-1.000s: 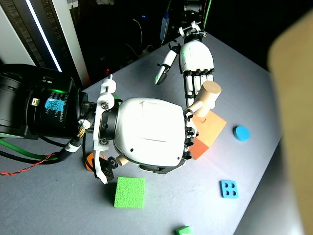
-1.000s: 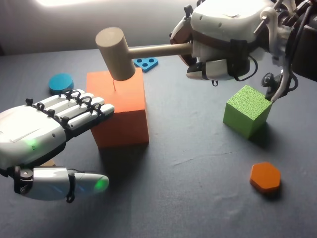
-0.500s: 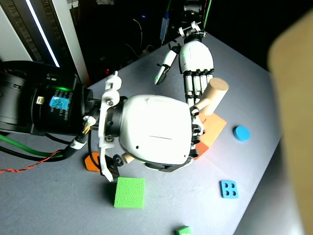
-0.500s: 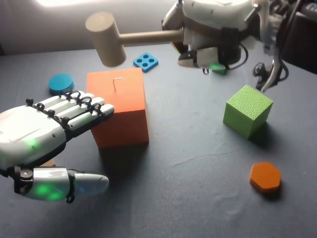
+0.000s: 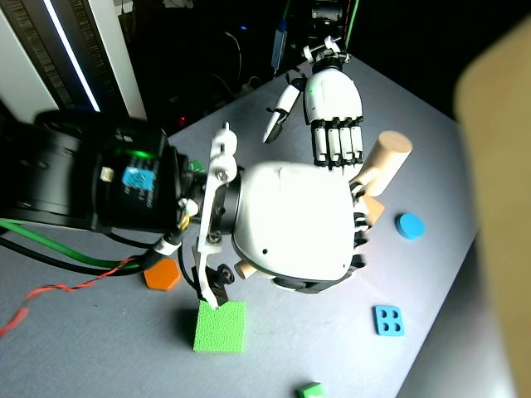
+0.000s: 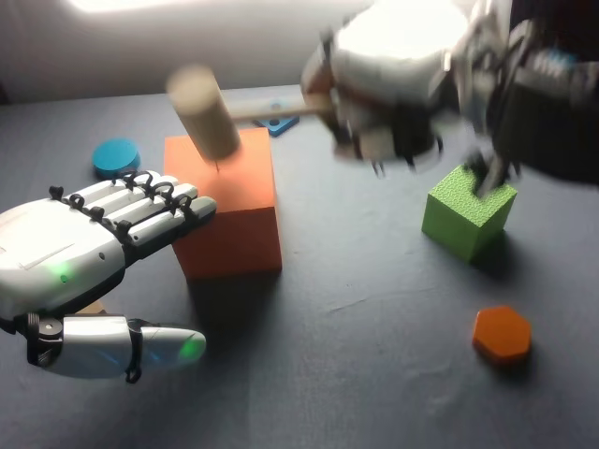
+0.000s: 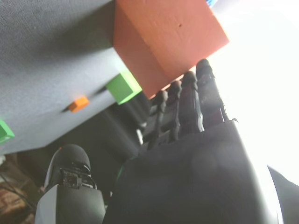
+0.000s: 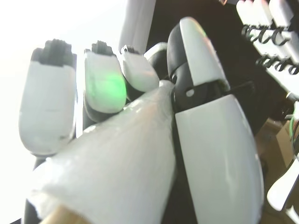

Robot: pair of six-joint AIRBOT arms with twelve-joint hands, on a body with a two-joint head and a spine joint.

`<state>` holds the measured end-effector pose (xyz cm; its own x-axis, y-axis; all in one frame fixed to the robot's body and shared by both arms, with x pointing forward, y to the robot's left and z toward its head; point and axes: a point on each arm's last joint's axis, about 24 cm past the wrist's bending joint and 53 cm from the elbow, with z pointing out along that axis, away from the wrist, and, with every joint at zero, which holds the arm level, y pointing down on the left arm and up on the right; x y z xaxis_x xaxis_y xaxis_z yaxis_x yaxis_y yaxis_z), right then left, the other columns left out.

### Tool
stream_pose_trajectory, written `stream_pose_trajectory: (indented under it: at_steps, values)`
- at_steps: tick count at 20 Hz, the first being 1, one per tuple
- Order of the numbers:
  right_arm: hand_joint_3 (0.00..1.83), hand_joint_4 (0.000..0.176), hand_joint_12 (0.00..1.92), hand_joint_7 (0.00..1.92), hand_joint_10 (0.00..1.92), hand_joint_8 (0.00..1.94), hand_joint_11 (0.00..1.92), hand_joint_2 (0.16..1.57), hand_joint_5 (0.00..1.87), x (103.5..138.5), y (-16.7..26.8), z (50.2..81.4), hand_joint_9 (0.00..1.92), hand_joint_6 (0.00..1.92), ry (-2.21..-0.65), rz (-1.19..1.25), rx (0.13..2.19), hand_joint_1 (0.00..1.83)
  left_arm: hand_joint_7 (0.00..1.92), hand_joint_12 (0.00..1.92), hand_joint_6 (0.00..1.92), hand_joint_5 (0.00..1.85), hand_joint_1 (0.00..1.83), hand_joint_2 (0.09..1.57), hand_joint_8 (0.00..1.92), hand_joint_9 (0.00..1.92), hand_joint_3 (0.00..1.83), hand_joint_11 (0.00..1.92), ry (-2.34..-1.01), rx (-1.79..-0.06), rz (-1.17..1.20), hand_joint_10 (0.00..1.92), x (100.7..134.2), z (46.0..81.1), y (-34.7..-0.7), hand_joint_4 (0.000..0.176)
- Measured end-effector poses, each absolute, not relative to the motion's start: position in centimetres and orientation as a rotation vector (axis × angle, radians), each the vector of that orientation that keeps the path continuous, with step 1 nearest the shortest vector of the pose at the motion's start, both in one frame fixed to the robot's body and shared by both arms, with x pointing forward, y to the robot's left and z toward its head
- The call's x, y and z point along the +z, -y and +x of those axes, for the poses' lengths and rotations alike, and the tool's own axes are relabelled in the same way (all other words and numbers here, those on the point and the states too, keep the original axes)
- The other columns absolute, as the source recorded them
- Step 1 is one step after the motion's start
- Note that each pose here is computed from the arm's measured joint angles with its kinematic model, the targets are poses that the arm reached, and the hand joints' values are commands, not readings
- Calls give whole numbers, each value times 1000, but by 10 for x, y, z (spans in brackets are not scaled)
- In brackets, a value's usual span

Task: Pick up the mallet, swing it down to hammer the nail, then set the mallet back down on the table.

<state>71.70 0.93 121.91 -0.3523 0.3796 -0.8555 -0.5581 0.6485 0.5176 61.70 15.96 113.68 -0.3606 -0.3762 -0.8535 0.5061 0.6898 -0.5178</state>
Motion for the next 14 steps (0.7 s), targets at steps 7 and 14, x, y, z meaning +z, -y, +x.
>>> stream_pose_trajectory:
  at_steps: [7,14]
  values:
    - [0,4,1921,1407,1921,1941,1614,1349,1145,1217,12,719,1614,1921,-1678,-131,941,1478,32,19,1,41,0,1084,1,21,0,10,-1705,-922,105,1,1137,617,-160,0]
    - [3,0,1921,1397,1921,1941,1635,1358,1101,1263,30,680,1607,1921,-1616,-158,969,1459,40,24,0,47,0,1086,1,29,0,16,-1705,-923,104,2,1137,617,-160,0]
